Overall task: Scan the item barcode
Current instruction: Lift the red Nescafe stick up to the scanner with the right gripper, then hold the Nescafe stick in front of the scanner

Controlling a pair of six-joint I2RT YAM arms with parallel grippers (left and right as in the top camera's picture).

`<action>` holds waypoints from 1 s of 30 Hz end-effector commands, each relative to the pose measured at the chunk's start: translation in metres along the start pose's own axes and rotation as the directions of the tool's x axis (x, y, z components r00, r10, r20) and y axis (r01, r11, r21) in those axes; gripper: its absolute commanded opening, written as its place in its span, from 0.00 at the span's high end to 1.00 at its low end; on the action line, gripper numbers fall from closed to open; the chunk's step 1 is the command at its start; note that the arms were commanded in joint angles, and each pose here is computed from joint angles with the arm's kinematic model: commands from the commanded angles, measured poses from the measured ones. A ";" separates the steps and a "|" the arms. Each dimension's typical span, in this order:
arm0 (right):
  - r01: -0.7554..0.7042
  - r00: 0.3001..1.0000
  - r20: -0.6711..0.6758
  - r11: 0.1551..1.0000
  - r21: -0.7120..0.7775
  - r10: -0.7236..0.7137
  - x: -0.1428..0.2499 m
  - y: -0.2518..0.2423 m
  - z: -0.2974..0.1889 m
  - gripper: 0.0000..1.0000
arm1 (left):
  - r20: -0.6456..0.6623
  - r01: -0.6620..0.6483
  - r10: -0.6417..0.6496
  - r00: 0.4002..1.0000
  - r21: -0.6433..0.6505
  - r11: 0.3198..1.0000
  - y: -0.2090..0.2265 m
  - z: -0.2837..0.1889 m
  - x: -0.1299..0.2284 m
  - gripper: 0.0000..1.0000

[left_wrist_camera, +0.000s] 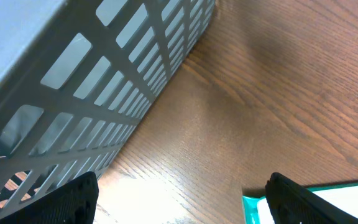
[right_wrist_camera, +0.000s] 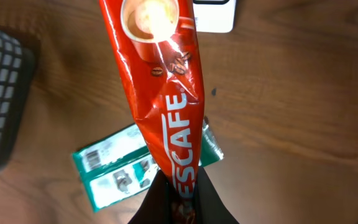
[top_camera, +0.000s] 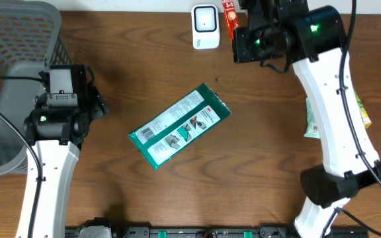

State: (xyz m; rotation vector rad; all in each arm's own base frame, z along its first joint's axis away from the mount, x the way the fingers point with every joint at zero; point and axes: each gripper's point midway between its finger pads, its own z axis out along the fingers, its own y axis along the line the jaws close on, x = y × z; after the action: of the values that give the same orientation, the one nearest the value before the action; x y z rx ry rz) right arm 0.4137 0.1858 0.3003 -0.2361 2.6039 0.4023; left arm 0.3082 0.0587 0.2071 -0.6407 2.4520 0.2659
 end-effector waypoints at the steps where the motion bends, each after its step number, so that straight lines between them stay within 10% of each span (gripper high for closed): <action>1: 0.042 0.997 -0.058 0.999 -0.011 -0.043 -0.001 -0.003 0.041 0.99 | 0.015 0.000 0.001 1.000 -0.011 1.000 0.003 -0.003 -0.005 0.13; 30: 0.033 0.987 0.152 0.989 0.146 -0.055 -0.085 -0.052 0.253 0.99 | 0.016 0.000 0.000 1.000 -0.010 1.000 0.003 -0.003 -0.005 0.13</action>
State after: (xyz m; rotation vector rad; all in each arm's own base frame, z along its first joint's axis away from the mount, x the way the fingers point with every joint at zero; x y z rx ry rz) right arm 0.6075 0.2211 0.0957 -0.2010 2.5211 0.2601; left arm 0.3082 0.0587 0.2071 -0.6407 2.4517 0.2658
